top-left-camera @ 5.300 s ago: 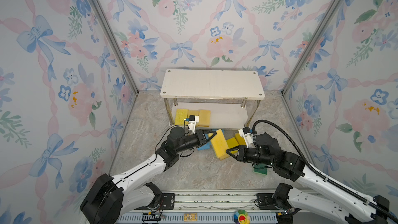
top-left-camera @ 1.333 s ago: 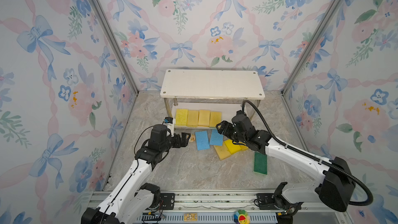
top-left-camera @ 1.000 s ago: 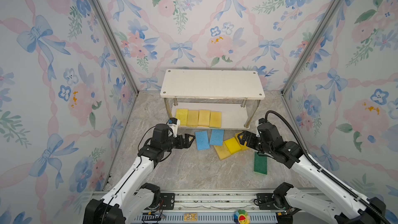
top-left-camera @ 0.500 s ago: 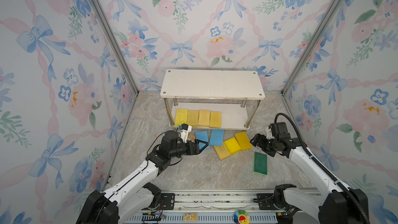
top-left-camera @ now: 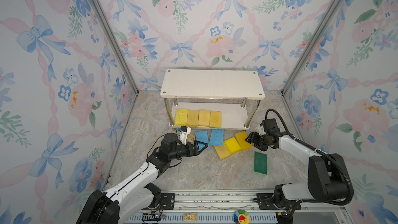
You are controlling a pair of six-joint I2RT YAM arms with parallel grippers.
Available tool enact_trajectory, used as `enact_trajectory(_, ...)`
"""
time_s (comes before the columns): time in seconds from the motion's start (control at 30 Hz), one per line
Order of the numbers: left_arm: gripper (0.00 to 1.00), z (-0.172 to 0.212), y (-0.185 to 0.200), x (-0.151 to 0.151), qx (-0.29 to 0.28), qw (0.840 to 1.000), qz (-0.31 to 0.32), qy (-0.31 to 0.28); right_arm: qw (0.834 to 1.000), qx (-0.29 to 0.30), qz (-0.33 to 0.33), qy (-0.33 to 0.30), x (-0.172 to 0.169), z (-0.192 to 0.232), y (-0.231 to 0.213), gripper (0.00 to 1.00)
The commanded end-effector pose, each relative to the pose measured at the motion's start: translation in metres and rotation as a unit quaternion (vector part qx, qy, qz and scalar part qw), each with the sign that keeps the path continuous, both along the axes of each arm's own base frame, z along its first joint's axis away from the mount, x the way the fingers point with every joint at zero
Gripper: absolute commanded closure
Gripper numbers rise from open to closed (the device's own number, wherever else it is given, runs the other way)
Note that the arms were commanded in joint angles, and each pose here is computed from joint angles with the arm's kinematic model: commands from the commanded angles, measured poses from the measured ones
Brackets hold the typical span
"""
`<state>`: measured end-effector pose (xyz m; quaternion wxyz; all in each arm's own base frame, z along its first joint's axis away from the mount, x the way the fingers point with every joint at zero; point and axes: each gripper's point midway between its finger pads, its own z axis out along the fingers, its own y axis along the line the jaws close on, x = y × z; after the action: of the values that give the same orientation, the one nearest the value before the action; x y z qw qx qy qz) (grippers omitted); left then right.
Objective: Place and organize the cleaning sponges onto the shelf
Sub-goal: 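Grasp the bright yellow sponge near the green pad with the right gripper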
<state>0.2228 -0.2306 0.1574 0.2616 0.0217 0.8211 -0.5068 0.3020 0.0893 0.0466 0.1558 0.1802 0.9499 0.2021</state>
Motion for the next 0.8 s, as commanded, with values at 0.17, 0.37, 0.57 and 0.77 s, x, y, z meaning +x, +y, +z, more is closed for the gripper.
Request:
enact_trajectory(0.17, 0.02, -0.001, 0.0, -0.003, -0.007, 1.0, -0.003, 0.0, 1.0, 0.005, -0.001, -0.011, 0.014, -0.006, 0.0, 0.39)
enact_trajectory(0.37, 0.02, -0.001, 0.002, -0.002, -0.006, 1.0, 0.003, 0.0, 1.0, 0.006, -0.001, -0.001, 0.01, -0.014, 0.001, 0.53)
enact_trajectory(0.57, 0.02, -0.003, 0.003, -0.004, -0.007, 1.0, 0.004, 0.004, 1.0, 0.002, 0.0, 0.006, 0.004, -0.017, -0.001, 0.68)
enact_trajectory(0.77, 0.02, 0.0, 0.003, -0.003, -0.011, 1.0, 0.005, 0.004, 1.0, -0.013, 0.011, 0.001, -0.011, -0.003, -0.002, 0.86)
